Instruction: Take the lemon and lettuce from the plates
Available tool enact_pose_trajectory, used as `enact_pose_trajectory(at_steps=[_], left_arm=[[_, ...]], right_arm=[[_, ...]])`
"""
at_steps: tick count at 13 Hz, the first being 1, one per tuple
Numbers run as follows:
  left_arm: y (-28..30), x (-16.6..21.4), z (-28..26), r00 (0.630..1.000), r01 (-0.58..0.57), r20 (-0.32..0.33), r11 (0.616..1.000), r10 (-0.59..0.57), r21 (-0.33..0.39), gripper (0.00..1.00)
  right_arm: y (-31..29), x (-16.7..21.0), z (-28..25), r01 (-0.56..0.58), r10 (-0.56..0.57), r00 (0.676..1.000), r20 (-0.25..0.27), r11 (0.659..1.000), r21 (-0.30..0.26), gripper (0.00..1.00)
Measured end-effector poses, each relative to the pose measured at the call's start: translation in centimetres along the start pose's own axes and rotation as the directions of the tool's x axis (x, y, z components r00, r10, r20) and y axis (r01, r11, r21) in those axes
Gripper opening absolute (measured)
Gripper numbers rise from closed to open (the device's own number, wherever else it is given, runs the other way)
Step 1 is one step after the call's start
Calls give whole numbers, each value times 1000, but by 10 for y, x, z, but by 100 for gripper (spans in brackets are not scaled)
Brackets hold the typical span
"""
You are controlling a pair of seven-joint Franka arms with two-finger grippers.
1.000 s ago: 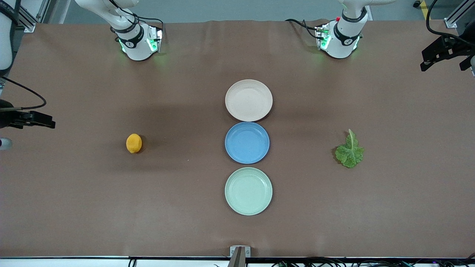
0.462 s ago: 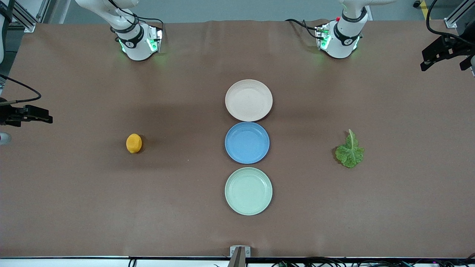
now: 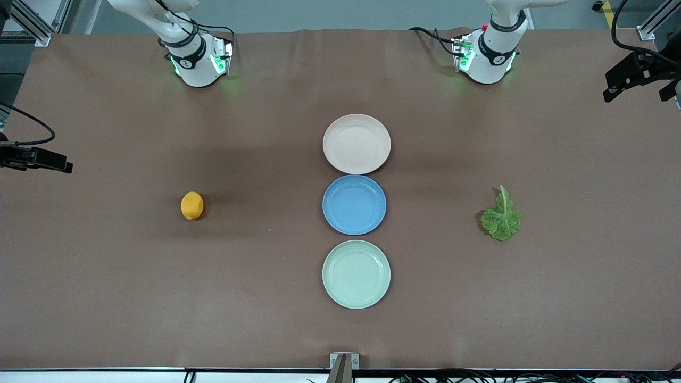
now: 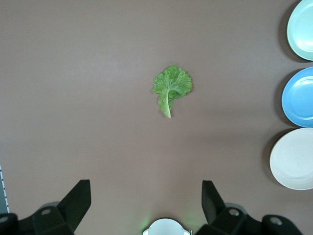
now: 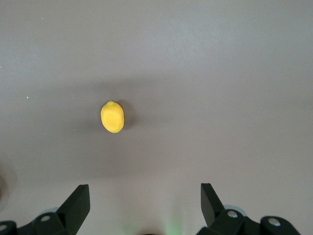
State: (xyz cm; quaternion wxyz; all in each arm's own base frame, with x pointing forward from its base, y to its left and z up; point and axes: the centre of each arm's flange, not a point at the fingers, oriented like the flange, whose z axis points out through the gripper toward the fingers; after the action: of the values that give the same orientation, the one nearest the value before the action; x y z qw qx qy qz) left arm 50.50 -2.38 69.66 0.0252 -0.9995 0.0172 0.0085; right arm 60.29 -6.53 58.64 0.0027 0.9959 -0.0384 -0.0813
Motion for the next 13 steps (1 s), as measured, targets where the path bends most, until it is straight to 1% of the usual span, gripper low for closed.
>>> enact_pose_trajectory(at_steps=[6,9,13], left_arm=[[1,0,0,1000,-4,0,1000,4,0,100],[2,0,0,1000,-5,-2,1000,5,0,100],[4,-5,9,999,-7,-50,1000,7,4,100]], right_arm=[[5,-32,-9,-6,7,1000,-29,1000,18,100],[1,-46,-2,6,-4,998,-63,1000,27,100],[-2,-61,-4,14,-11,997,-78,999,31,100]])
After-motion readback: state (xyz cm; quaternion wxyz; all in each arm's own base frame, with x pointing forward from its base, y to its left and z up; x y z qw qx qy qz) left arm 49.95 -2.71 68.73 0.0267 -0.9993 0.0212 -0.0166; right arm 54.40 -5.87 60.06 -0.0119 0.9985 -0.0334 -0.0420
